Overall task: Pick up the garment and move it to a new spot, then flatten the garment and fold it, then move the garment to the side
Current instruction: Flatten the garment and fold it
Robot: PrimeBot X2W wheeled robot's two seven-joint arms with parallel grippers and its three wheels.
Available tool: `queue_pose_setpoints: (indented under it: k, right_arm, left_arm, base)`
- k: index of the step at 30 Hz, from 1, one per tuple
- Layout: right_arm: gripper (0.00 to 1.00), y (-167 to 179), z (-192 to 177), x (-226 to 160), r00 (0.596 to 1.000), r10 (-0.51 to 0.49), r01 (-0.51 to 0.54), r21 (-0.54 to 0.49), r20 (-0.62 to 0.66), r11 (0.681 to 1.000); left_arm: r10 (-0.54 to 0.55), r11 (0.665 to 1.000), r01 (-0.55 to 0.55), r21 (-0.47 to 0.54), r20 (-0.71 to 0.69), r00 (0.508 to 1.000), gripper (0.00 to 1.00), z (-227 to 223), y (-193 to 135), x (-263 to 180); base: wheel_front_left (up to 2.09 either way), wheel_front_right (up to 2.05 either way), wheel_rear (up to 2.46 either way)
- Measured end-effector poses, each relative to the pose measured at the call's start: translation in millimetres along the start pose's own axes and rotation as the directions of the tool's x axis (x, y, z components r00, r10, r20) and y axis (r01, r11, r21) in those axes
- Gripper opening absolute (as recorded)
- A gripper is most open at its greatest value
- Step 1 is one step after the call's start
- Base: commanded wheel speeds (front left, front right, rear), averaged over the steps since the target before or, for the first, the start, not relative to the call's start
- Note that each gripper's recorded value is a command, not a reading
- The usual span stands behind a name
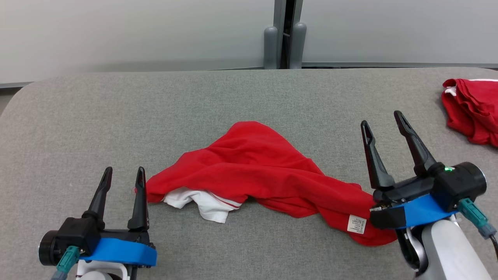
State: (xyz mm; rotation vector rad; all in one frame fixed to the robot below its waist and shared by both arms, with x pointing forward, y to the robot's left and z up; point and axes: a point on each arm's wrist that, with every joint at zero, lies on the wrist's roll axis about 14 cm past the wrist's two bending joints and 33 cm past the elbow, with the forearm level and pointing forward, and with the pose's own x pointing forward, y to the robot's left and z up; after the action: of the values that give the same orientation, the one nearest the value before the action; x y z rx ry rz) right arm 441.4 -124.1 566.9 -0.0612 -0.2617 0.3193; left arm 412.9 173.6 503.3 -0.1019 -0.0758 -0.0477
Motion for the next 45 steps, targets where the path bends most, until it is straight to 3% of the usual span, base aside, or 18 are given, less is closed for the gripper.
queue_pose_setpoints:
  k: [16,22,45]
  right_arm:
    - [1.00,-13.2,-45.9,-72.5,0.971,-0.162,0.179,0.085,-0.175,0.980]
    - [1.00,-13.8,-45.2,-76.2,0.969,-0.174,0.192,0.090,-0.176,0.977]
    - [1.00,-17.3,-62.3,-75.2,0.958,-0.180,0.204,0.093,-0.222,0.975]
  left_arm:
    - [-0.021,1.000,0.021,-0.004,0.007,1.000,1.00,3.1,-8.4,-3.5]
    - [-0.031,1.000,0.031,-0.001,-0.009,0.999,1.00,-1.9,-11.1,-3.8]
    - [-0.028,0.999,0.014,-0.046,-0.308,0.951,1.00,-98.2,-5.8,-15.8]
  base:
    - [0.00,0.00,0.00]
    - [0.00,0.00,0.00]
    - [0.00,0.00,0.00]
